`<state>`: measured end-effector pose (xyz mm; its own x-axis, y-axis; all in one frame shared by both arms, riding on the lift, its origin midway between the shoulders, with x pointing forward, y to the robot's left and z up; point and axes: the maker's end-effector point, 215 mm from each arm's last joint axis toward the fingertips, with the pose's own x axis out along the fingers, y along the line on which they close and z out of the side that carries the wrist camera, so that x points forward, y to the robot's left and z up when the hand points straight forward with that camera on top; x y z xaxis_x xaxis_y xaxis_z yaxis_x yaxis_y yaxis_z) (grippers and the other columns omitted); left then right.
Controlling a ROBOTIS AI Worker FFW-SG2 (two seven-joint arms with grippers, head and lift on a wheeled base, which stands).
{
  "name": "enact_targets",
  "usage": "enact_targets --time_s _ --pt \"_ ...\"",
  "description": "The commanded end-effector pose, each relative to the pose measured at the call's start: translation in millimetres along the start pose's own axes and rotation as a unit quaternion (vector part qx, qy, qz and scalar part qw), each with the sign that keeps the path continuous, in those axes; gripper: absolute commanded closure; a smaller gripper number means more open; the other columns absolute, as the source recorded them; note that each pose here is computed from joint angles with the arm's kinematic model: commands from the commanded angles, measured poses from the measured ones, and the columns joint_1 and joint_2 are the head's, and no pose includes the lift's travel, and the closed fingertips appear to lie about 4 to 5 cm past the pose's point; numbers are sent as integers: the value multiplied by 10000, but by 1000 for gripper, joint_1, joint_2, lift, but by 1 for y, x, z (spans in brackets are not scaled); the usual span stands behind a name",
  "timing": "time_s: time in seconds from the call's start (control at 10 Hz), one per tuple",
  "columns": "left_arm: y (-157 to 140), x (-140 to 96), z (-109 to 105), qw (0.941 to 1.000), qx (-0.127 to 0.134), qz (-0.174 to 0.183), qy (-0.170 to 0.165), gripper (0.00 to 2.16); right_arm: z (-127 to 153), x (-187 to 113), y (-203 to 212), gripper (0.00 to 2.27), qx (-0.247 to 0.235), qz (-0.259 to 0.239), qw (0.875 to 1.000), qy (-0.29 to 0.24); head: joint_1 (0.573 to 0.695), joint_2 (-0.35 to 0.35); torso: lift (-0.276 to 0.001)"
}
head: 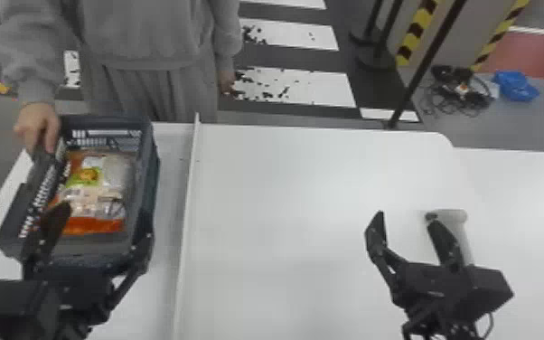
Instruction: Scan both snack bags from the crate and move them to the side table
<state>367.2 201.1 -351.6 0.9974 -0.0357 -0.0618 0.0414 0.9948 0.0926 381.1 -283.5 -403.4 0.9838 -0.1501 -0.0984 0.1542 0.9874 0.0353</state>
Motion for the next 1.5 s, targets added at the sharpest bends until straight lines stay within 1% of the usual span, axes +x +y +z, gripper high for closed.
enact_targets --time_s 0.0,0.2,0.3,0.4,0.5,0.6,0.7,0.8,0.9,1.0,1.2,1.4 --pt "1 0 2 10000 4 6 -14 117 0 0 0 110 0 0 10000 1 695 -126 -75" --pt "12 0 0 9999 67 94 2 117 -1 -1 0 110 -2 0 10000 8 695 -123 -75" --pt "22 2 2 9998 132 159 -14 117 -1 0 0 110 -8 4 10000 8 695 -119 -75" --pt "29 5 6 9998 120 175 -28 120 -1 -1 0 110 -9 3 10000 15 695 -106 -75" --pt "39 12 5 9996 117 235 72 120 -1 -1 0 110 -5 10 10000 17 695 -94 -75" --pt "43 21 -1 9993 136 245 261 120 -1 -1 1 110 0 17 10000 11 695 -86 -75" --pt "48 31 -12 9981 137 246 541 120 -2 -2 1 110 -9 21 10000 25 695 -70 -75" --pt "55 40 -27 9954 129 308 897 120 -1 -2 0 110 -25 23 10000 22 695 -58 -75" --pt "60 49 -38 9923 122 326 1190 120 -1 -2 0 110 -38 39 10000 21 695 -52 -75" --pt "63 58 -43 9897 104 315 1391 120 -1 -3 0 110 -38 32 10000 21 695 -40 -75" --pt "72 79 -44 9853 59 311 1677 124 -1 -3 0 110 -44 44 10000 20 695 -26 -75" --pt "78 102 -37 9828 13 313 1817 124 2 -1 0 110 -46 50 10000 -11 695 -14 -75"
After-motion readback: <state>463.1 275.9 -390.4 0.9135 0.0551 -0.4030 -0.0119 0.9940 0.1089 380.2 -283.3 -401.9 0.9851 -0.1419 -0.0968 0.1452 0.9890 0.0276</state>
